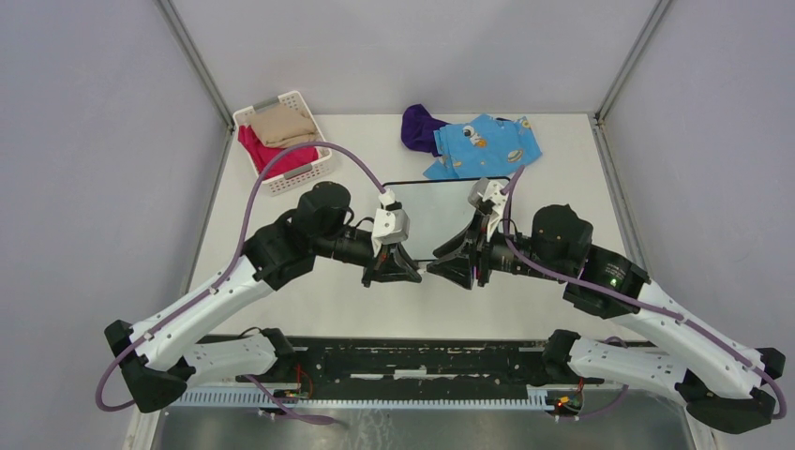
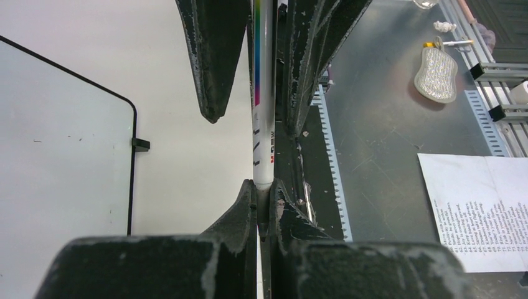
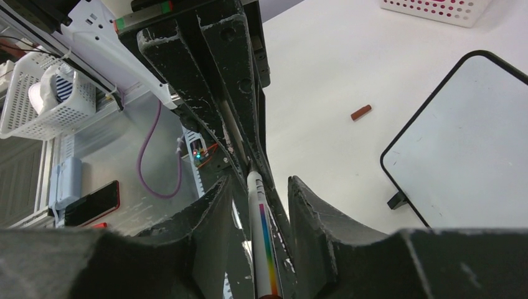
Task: Write a sentence on the whiteboard
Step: Adjust the whiteboard marker.
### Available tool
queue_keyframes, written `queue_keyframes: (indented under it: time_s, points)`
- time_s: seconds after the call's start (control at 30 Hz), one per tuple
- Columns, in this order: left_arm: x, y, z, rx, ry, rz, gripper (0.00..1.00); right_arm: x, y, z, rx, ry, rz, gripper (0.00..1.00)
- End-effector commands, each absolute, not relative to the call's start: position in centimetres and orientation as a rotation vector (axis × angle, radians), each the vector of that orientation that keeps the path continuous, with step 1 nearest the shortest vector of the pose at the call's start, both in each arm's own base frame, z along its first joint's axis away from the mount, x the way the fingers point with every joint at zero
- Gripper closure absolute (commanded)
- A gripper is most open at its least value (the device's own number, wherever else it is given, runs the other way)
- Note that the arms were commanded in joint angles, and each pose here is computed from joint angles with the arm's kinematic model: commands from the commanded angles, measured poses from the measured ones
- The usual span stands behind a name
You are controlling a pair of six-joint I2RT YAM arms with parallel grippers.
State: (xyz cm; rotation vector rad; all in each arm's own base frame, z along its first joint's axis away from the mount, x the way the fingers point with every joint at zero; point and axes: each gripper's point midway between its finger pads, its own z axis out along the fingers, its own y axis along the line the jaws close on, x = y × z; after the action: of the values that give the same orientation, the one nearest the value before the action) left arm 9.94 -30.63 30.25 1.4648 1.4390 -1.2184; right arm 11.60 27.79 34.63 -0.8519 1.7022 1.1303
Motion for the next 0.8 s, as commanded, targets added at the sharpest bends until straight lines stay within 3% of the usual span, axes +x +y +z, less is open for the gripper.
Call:
queue_keyframes:
  time_s: [0.0,0.17,0.37,0.6,0.67,0.77]
  points:
    - [10.1,-30.7,33.1,1.466,1.314,-1.172,0.98,11.1,27.8,35.4,-0.873,1.664,1.16,0.58]
    - [10.2,-30.9,33.3,1.458,1.311,-1.174,0.98,10.9,28.0,34.9,-0.892,1.669,1.171,0.71]
    - [10.2,-31.0,33.2,1.46,1.312,-1.179,0.98,11.1,28.0,34.9,-0.888,1.668,1.169,0.78]
    - [10.3,-30.8,33.1,1.456,1.315,-1.169,0.98,11.0,28.3,34.2,-0.91,1.682,1.179,0.97]
    - [10.3,-30.8,33.0,1.455,1.317,-1.166,0.98,11.0,28.2,34.2,-0.914,1.681,1.18,0.97]
    - [10.3,-30.8,33.0,1.456,1.319,-1.168,0.98,10.9,28.2,34.3,-0.915,1.679,1.18,0.81]
